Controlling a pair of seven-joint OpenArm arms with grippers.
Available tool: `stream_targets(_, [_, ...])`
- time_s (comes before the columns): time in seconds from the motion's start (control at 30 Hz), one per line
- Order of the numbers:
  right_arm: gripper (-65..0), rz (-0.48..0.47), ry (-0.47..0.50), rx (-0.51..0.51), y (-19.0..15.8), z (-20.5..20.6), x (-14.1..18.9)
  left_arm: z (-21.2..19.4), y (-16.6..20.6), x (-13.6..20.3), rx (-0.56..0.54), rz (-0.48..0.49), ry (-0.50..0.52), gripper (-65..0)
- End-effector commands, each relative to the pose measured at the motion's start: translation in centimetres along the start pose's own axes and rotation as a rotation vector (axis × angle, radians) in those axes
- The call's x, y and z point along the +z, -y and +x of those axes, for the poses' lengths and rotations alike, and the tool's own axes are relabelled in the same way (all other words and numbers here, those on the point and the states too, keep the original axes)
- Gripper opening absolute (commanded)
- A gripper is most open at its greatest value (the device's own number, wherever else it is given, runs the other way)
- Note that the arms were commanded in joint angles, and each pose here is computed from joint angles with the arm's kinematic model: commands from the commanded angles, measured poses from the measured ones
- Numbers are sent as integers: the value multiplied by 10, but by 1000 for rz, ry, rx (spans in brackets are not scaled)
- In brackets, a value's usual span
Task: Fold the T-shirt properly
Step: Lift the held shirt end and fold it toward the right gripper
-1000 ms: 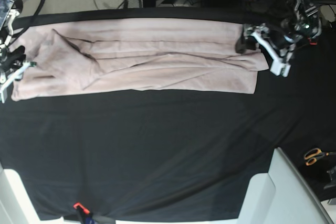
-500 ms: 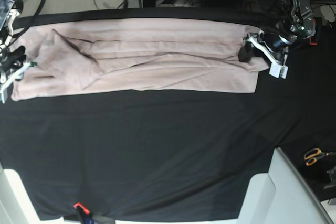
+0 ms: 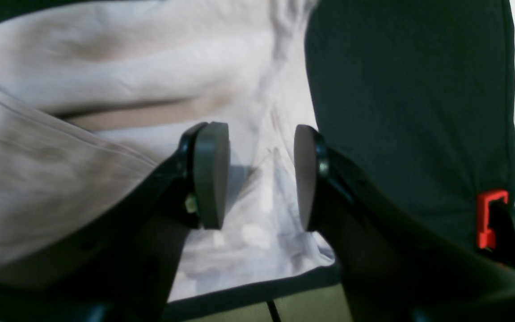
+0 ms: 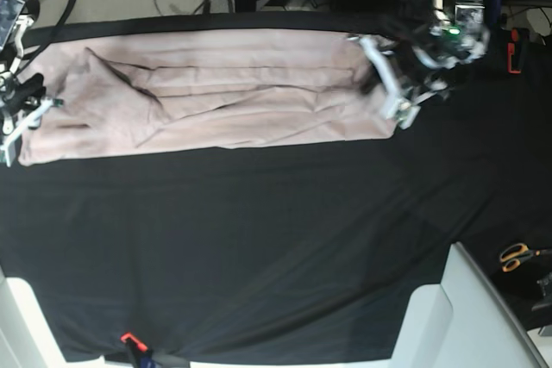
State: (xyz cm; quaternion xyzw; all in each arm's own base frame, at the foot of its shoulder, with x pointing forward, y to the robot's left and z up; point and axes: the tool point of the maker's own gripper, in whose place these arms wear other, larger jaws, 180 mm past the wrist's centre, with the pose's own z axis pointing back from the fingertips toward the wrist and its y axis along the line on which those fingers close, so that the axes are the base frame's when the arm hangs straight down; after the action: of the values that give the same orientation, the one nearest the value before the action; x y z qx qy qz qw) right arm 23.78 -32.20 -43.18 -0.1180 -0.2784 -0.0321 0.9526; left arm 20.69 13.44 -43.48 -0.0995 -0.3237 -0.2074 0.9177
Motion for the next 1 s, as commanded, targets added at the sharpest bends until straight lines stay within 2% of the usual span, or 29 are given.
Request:
stream_targets(0.0, [-414, -22, 44, 3, 9, 15, 4, 14, 9, 3, -32, 5, 37, -650])
stream_targets(0.13, [-414, -22, 44, 3, 9, 15, 4, 44, 48, 0, -152, -7, 80, -650])
stream_targets(0.23, [-414, -22, 44, 3, 9, 15, 4, 59, 85, -11, -237, -59, 101, -650])
stream_targets(0.37, [-414, -22, 44, 3, 9, 15, 4, 72, 134, -15, -293, -154, 137, -650])
stream_targets(0.47, [-414, -22, 43, 3, 9, 14, 4, 81, 159, -19, -293, -203, 158, -650])
stream_targets(0.73, [-414, -23, 43, 4, 9, 15, 4, 85, 193, -50, -300, -275, 124, -650])
stream_targets(0.97, [-414, -26, 45, 6, 11, 16, 4, 89, 200, -71, -285, -285, 97, -650])
